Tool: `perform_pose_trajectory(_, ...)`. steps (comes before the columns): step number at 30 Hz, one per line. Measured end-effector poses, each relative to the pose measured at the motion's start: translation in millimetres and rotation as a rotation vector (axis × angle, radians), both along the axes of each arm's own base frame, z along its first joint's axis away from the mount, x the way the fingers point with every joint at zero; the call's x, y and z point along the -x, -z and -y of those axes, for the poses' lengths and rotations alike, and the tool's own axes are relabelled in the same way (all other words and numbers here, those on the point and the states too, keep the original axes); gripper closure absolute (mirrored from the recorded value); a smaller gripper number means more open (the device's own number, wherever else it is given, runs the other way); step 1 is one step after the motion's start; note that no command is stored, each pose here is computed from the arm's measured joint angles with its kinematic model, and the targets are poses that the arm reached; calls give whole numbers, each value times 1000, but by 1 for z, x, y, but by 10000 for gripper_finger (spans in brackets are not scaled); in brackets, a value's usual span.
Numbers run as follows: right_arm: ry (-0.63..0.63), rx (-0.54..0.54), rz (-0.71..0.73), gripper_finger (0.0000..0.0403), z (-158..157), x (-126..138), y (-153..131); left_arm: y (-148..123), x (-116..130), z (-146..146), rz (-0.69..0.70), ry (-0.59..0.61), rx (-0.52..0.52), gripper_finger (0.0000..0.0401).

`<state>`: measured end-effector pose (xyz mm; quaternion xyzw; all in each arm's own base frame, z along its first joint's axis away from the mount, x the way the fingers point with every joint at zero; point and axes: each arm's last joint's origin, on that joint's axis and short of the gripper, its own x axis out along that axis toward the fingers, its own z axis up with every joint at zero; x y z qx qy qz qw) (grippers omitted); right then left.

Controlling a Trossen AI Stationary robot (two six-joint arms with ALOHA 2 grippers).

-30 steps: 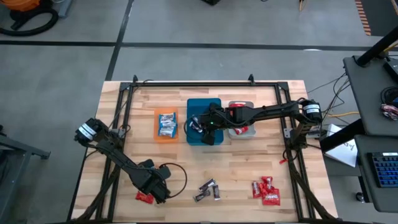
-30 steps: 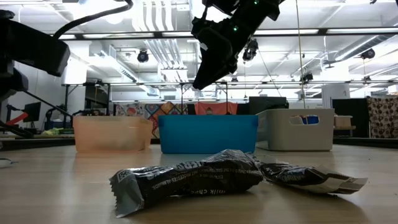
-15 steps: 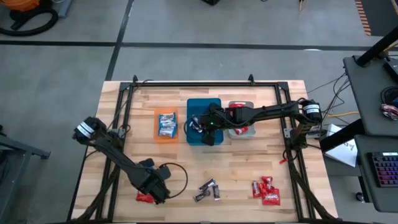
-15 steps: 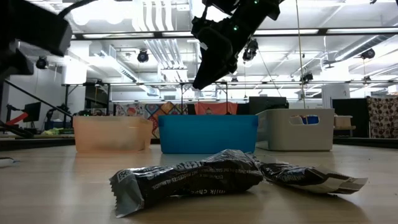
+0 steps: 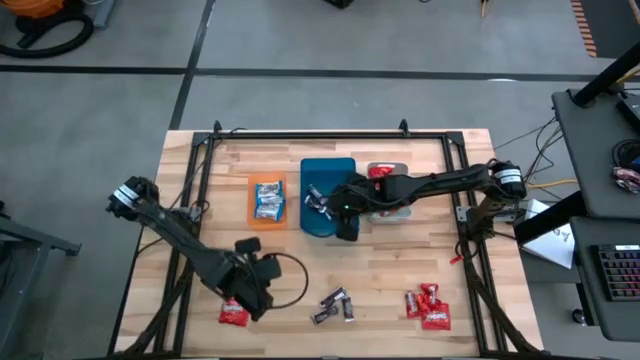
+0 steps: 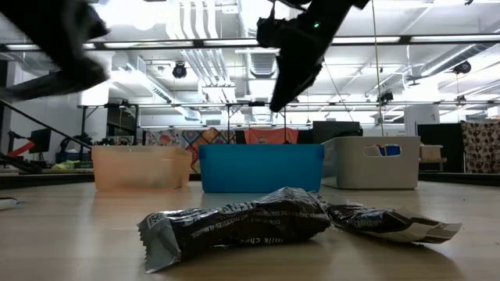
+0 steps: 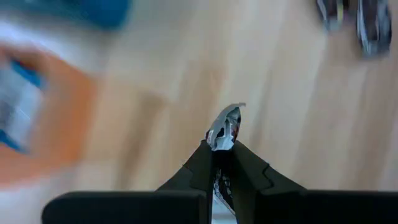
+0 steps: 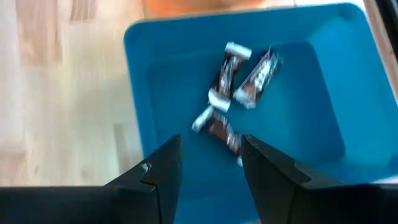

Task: Sort candy
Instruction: Put the brown chocolate bar into the blue bin

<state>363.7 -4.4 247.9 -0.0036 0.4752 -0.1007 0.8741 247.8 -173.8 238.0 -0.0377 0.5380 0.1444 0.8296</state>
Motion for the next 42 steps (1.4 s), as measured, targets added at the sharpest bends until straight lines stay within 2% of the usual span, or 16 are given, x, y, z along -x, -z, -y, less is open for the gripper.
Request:
perform_pose_trajectory(6, -11, -25, -22, 253, -18, 18, -17, -25, -10, -39, 121, 58, -190, 392)
perform_pose_trajectory(9, -18, -42, -16, 255, -29, 28, -27, -32, -20, -61, 150, 90, -236, 392)
perform_pose_trajectory(19, -52, -121, 23, 257, -73, 60, -55, -34, -65, -129, 202, 177, -413, 392)
perform_pose_trajectory(27, -85, -186, 18, 264, -110, 79, -60, -32, -89, -173, 260, 192, -485, 392)
perform_pose_trajectory(31, -58, -228, -15, 262, -126, 89, -59, -25, -100, -194, 288, 213, -459, 392)
perform_pose_trajectory(36, 28, -278, -83, 264, -142, 104, -55, -8, -112, -215, 295, 219, -411, 392)
perform_pose_trajectory(42, 129, -322, -151, 263, -159, 122, -52, 14, -125, -231, 283, 191, -399, 390)
